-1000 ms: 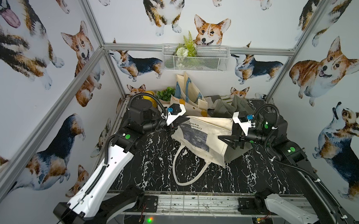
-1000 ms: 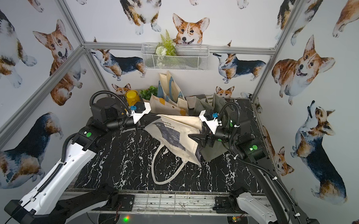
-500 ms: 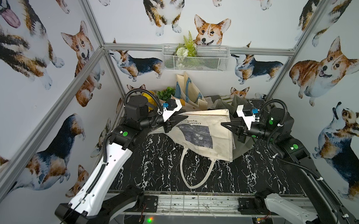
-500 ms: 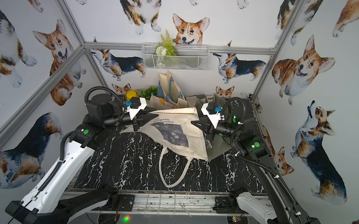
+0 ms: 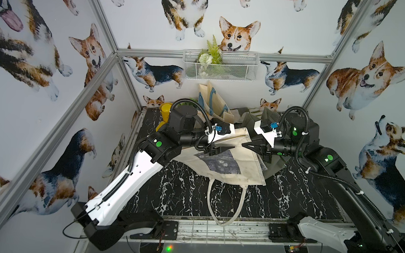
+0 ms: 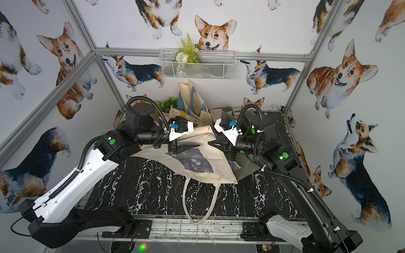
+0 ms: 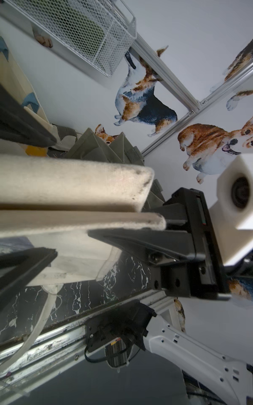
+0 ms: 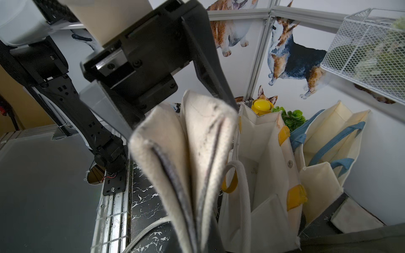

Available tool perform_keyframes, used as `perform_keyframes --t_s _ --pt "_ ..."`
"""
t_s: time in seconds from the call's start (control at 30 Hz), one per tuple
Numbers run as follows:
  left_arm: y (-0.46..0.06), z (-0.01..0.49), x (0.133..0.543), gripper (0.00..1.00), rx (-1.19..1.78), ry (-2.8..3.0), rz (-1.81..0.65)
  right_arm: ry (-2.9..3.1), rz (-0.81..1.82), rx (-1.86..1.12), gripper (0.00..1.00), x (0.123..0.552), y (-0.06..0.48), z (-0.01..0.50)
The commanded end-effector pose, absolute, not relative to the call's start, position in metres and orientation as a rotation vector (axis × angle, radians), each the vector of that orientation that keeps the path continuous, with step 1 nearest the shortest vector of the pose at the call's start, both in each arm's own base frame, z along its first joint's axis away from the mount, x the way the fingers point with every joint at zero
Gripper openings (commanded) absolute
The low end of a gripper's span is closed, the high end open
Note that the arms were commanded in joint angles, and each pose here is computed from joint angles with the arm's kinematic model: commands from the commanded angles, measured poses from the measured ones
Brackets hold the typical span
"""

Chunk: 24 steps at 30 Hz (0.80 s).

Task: Put away the canvas bag
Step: Press the canvas bag at the center of the board.

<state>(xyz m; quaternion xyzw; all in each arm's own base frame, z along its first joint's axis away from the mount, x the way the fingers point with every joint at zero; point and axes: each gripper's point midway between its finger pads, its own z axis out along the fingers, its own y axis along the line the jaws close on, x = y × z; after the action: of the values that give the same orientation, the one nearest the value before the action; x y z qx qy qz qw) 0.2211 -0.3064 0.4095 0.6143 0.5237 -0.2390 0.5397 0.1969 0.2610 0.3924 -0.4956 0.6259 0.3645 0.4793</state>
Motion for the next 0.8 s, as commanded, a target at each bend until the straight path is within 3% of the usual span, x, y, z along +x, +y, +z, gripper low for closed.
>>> perform_keyframes --t_s 0.0,0.13,0.17,0.27,0.3,0.4,0.47,0.67,0.77 --pt "-0.303 0.401 0.224 0.69 1.504 1.259 -0.506 1.449 0.848 -1.23 0.0 0.194 0.259 0.406" --pt "-0.297 0.38 0.21 0.6 1.58 1.341 -0.56 1.43 0.816 -1.223 0.0 0.193 0.256 0.407" --pt "-0.295 0.376 0.208 0.52 1.586 1.355 -0.566 1.431 0.817 -1.223 0.0 0.193 0.256 0.406" --pt "-0.291 0.371 0.211 0.06 1.553 1.392 -0.555 1.451 0.842 -1.217 0.0 0.193 0.257 0.399" --pt "-0.29 0.372 0.212 0.0 1.534 1.398 -0.554 1.469 0.864 -1.215 0.0 0.192 0.258 0.394" --pt "-0.28 0.385 0.217 0.0 1.434 1.404 -0.578 1.534 0.907 -1.197 0.44 0.189 0.257 0.373" --pt "-0.272 0.393 0.218 0.0 1.362 1.39 -0.624 1.569 0.921 -1.179 0.57 0.189 0.256 0.356" --pt "-0.249 0.413 0.213 0.0 1.199 1.37 -0.717 1.635 0.974 -1.121 0.61 0.19 0.256 0.318" --pt "-0.239 0.418 0.207 0.0 1.166 1.377 -0.711 1.673 0.967 -1.128 0.54 0.198 0.261 0.301"
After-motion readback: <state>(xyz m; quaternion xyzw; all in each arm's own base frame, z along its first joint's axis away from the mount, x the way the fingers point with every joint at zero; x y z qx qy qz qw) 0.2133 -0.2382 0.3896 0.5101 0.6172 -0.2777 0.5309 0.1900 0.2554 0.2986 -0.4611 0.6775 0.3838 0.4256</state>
